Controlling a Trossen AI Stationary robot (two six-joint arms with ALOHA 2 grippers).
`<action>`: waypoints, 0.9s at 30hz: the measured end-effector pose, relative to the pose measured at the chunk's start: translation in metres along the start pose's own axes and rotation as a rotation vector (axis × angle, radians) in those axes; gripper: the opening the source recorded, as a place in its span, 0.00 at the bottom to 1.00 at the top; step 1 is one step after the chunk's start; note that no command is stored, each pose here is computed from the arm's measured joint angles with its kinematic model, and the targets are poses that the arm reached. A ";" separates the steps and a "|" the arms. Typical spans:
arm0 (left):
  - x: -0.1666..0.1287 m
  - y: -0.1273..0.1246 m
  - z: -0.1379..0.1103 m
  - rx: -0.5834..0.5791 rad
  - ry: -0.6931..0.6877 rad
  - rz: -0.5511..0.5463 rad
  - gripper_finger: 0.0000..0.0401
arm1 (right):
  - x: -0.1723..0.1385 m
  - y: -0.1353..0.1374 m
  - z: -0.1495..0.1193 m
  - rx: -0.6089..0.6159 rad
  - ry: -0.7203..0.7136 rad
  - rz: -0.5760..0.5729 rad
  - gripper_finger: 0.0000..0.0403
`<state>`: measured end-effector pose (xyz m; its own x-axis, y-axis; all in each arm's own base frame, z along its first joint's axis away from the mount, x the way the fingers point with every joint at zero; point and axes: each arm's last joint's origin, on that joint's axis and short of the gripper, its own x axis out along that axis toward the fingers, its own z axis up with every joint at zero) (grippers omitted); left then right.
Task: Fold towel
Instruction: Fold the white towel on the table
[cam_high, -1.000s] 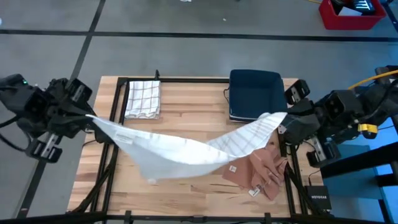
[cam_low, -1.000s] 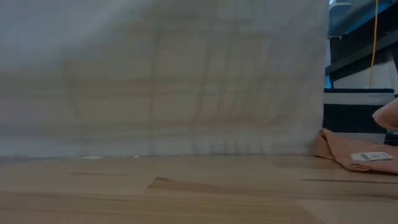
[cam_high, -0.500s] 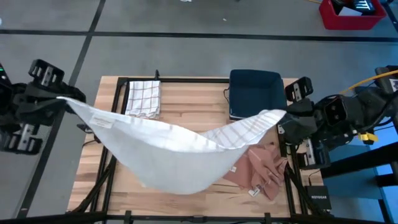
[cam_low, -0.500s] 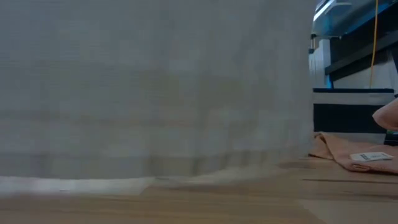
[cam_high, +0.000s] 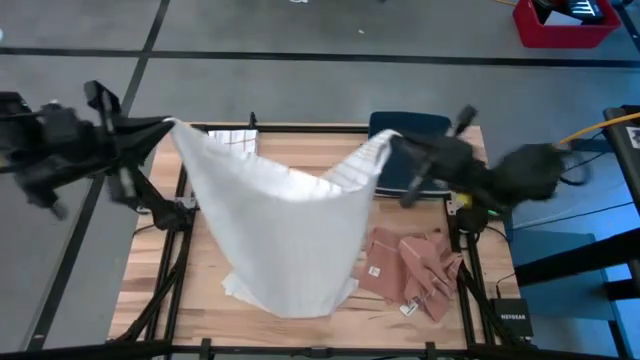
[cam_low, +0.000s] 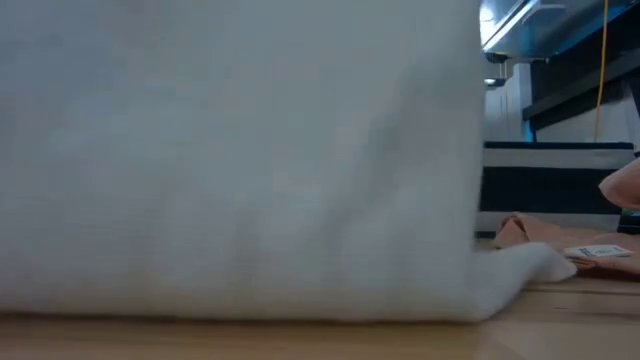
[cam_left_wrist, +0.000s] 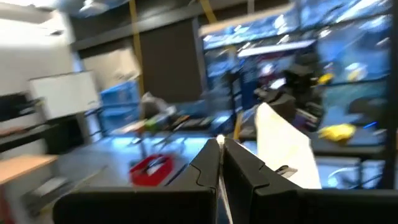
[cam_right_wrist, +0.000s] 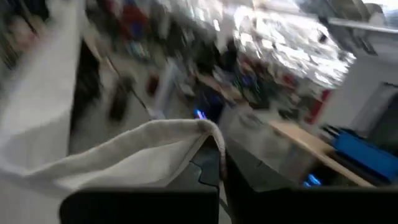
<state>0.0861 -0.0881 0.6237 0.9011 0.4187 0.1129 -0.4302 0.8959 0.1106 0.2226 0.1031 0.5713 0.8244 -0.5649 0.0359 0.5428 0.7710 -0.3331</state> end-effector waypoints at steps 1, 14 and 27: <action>0.002 0.002 -0.005 0.008 0.010 0.021 0.01 | 0.006 0.000 -0.008 -0.020 0.040 -0.005 0.02; -0.006 0.052 -0.126 -0.059 0.145 0.276 0.01 | 0.081 0.003 -0.113 -0.231 0.539 -0.123 0.01; -0.008 0.032 -0.239 -0.119 0.174 0.410 0.01 | 0.140 0.048 -0.270 -0.216 0.771 -0.050 0.01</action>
<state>0.0784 -0.0272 0.3901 0.6578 0.7519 -0.0445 -0.7531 0.6575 -0.0236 0.3208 -0.0184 0.3059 0.4141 -0.7022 -0.5791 0.4683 0.7099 -0.5260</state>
